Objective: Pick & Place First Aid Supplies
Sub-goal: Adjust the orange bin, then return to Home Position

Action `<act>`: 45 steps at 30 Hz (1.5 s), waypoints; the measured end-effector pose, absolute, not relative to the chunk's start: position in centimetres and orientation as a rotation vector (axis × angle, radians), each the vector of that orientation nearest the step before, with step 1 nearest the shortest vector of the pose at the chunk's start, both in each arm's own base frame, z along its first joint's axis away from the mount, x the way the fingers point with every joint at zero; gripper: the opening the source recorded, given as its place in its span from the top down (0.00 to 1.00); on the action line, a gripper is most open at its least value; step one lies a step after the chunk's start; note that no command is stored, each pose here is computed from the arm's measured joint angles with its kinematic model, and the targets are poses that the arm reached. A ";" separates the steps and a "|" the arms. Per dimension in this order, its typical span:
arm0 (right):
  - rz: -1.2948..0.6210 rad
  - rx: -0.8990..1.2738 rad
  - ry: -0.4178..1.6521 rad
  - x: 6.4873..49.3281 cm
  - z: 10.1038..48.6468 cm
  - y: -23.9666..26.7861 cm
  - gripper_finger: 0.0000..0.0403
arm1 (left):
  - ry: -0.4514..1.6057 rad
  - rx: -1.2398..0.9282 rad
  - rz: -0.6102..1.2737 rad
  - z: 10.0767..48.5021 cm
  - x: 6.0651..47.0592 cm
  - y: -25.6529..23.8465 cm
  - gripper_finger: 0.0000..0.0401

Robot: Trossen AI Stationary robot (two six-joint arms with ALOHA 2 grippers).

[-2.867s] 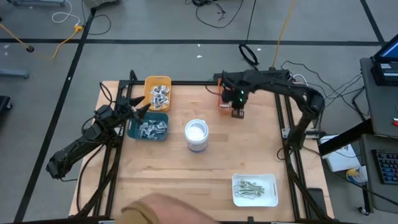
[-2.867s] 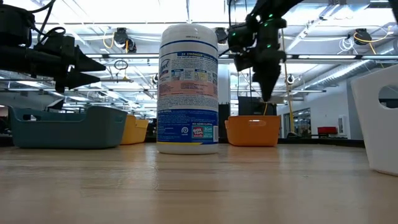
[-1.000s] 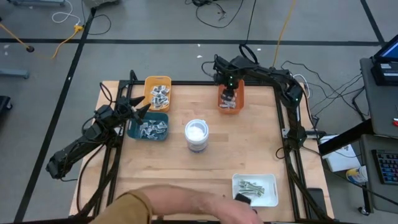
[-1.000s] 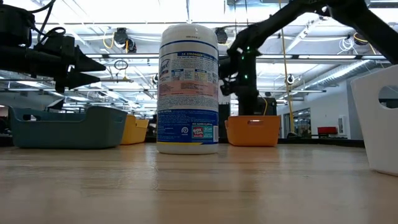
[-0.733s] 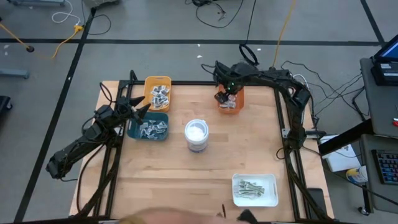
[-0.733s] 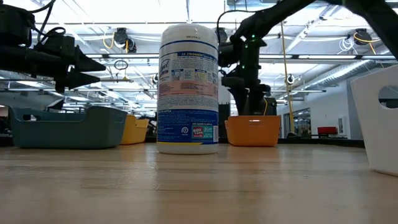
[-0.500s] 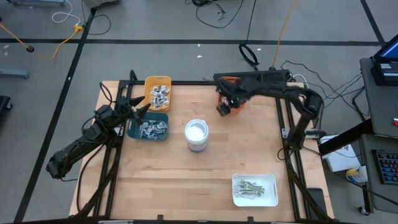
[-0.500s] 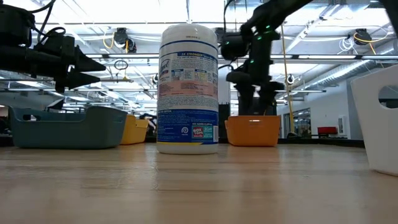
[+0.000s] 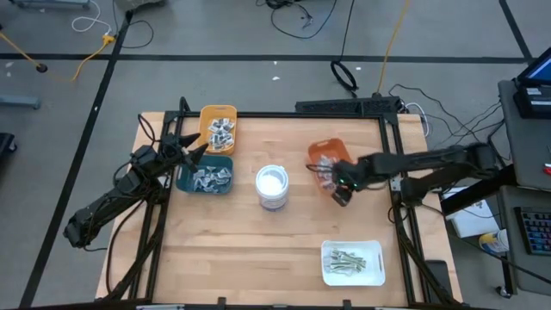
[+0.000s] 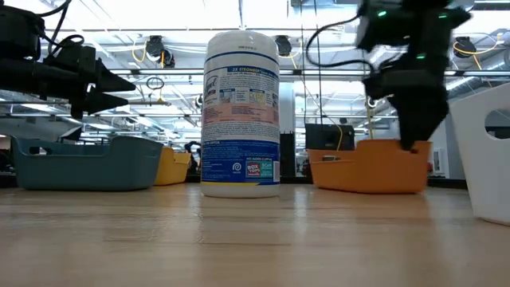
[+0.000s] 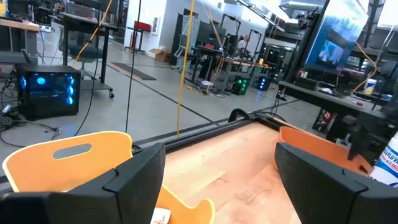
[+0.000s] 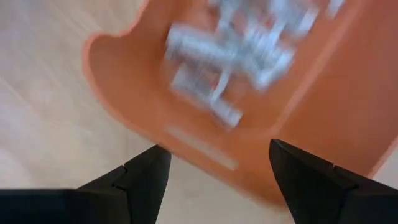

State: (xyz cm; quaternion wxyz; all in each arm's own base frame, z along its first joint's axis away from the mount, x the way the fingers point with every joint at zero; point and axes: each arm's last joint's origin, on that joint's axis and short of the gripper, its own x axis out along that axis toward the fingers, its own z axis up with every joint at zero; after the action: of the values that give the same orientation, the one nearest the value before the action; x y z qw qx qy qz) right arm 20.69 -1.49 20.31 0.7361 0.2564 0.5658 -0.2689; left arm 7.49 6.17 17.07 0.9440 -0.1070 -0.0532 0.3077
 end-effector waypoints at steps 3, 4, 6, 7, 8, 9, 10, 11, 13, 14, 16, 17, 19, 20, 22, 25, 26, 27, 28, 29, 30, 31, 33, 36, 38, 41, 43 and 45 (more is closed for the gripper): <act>-0.551 0.236 1.127 19.6 20.5 -1.2 0.34 | -0.109 -0.218 0.627 17.1 7.5 6.2 0.24; -0.539 0.130 1.077 19.4 20.8 -1.3 0.34 | -0.109 -0.218 0.627 17.1 7.5 6.2 0.24; -0.506 -0.017 0.970 19.4 21.7 -1.7 0.34 | -0.108 -0.218 0.627 17.1 7.5 6.2 0.24; -0.493 -0.046 0.929 19.4 22.2 -1.9 0.34 | -0.109 -0.218 0.627 17.1 7.5 6.2 0.24; -0.483 -0.058 0.897 19.4 22.6 -2.0 0.34 | -0.109 -0.218 0.627 17.1 7.5 6.2 0.24; -0.479 -0.066 0.874 19.3 22.9 -2.1 0.34 | -0.109 -0.218 0.627 17.1 7.5 6.2 0.24; -0.476 -0.078 0.859 19.3 23.1 -2.2 0.34 | -0.109 -0.218 0.627 17.1 7.5 6.2 0.24; -0.470 -0.099 0.853 19.3 23.2 -2.3 0.34 | -0.109 -0.218 0.627 17.1 7.5 6.2 0.24; -0.448 -0.146 0.856 19.3 23.3 -2.5 0.34 | -0.109 -0.218 0.627 17.1 7.5 6.2 0.24; -0.417 -0.160 0.849 19.4 23.4 -2.5 0.34 | -0.109 -0.218 0.627 17.1 7.5 6.2 0.24; -0.357 -0.169 0.842 19.6 23.5 -2.5 0.34 | -0.108 -0.218 0.627 17.1 7.5 6.2 0.24; -0.331 -0.151 0.854 19.5 23.5 -2.3 0.34 | -0.109 -0.218 0.627 17.1 7.5 6.2 0.24; -0.282 -0.054 0.881 19.0 23.6 -1.4 0.34 | -0.108 -0.218 0.627 17.1 7.5 6.2 0.24; -0.245 -0.006 0.896 18.7 23.6 -0.9 0.34 | -0.109 -0.218 0.627 17.1 7.5 6.2 0.24; -0.143 0.031 0.949 17.8 23.6 0.4 0.34 | -0.109 -0.218 0.627 17.1 7.5 6.2 0.24; 0.003 -0.009 0.999 16.4 22.9 1.9 0.34 | -0.109 -0.218 0.627 17.1 7.5 6.2 0.24; 0.031 -0.028 0.986 16.1 22.9 2.4 0.34 | -0.109 -0.218 0.626 17.1 7.5 6.2 0.24; 0.055 -0.038 0.960 15.8 23.0 2.7 0.34 | -0.109 -0.218 0.627 17.1 7.5 6.2 0.24; 0.074 -0.044 0.930 15.5 23.2 3.0 0.34 | -0.108 -0.219 0.627 17.1 7.5 6.2 0.24; 0.087 -0.048 0.900 15.3 23.5 3.2 0.34 | -0.109 -0.218 0.626 17.1 7.5 6.2 0.24; 0.097 -0.047 0.859 15.1 23.7 3.2 0.34 | -0.108 -0.218 0.627 17.1 7.5 6.2 0.24; 0.103 -0.041 0.808 14.8 23.9 3.2 0.34 | -0.108 -0.218 0.627 17.1 7.5 6.2 0.24; 0.099 -0.018 0.702 14.1 24.2 2.9 0.34 | -0.109 -0.218 0.627 17.1 7.5 6.2 0.24; 0.083 0.007 0.552 13.1 24.4 2.3 0.34 | -0.109 -0.218 0.627 17.1 7.5 6.2 0.24; 0.065 -0.007 0.446 12.6 24.4 1.8 0.34 | -0.109 -0.218 0.627 17.1 7.5 6.2 0.24; 0.016 -0.056 0.267 11.9 24.6 0.9 0.34 | -0.108 -0.218 0.627 17.1 7.5 6.2 0.24; -0.036 -0.090 0.167 11.4 24.6 0.2 0.34 | -0.108 -0.218 0.627 17.1 7.5 6.2 0.24; -0.100 -0.134 0.098 10.9 24.3 -0.5 0.34 | -0.109 -0.218 0.627 17.1 7.5 6.2 0.24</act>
State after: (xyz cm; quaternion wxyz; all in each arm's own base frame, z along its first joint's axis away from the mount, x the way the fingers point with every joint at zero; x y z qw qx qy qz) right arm 10.87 -0.49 24.25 0.9953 -0.0670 0.0488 -0.0497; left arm 7.49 6.17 17.07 0.9440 -0.1071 -0.0533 0.3076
